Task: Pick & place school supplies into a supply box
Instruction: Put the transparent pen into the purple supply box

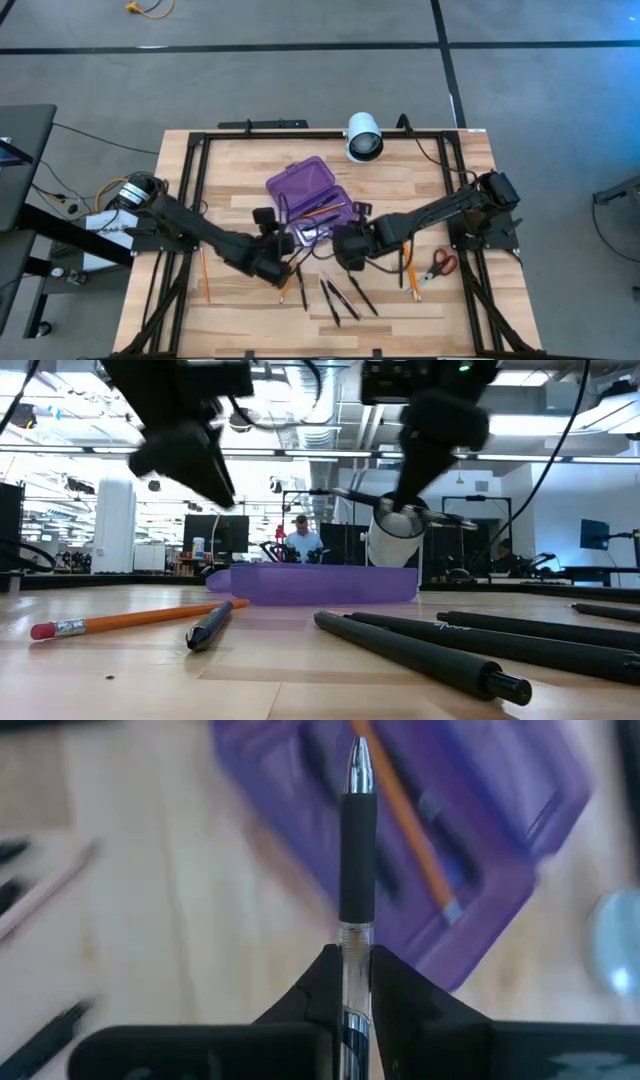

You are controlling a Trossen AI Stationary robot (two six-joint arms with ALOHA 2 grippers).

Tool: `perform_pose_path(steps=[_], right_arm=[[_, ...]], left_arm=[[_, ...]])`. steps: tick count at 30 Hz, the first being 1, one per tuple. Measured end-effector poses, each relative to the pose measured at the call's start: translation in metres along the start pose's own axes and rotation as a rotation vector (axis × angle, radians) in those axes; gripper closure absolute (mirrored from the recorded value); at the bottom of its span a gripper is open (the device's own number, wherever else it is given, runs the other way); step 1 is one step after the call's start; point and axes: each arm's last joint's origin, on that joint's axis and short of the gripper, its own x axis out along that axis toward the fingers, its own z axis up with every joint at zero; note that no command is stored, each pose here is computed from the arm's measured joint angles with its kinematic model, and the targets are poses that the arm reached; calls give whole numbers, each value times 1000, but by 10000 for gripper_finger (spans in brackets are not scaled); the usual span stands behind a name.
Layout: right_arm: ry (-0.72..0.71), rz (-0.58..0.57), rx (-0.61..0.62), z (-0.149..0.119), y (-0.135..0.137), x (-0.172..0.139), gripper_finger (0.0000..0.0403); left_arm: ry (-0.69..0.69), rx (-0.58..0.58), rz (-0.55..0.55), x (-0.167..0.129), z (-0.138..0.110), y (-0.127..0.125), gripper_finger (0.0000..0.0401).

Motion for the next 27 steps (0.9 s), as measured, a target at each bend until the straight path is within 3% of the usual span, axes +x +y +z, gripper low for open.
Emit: perform_pose_path(steps=[11,15,27], right_arm=[[-148,-46,-76,31,-57,27,381],[-172,-3,-67,35,-71,33,385],[-166,65,-139,38,-66,64,372]], left_arm=[[-75,-124,-11,-52,-30,-19,263],[-104,-164,-21,-67,-41,-26,263],[-185,-217,-65,-89,-55,-38,263]])
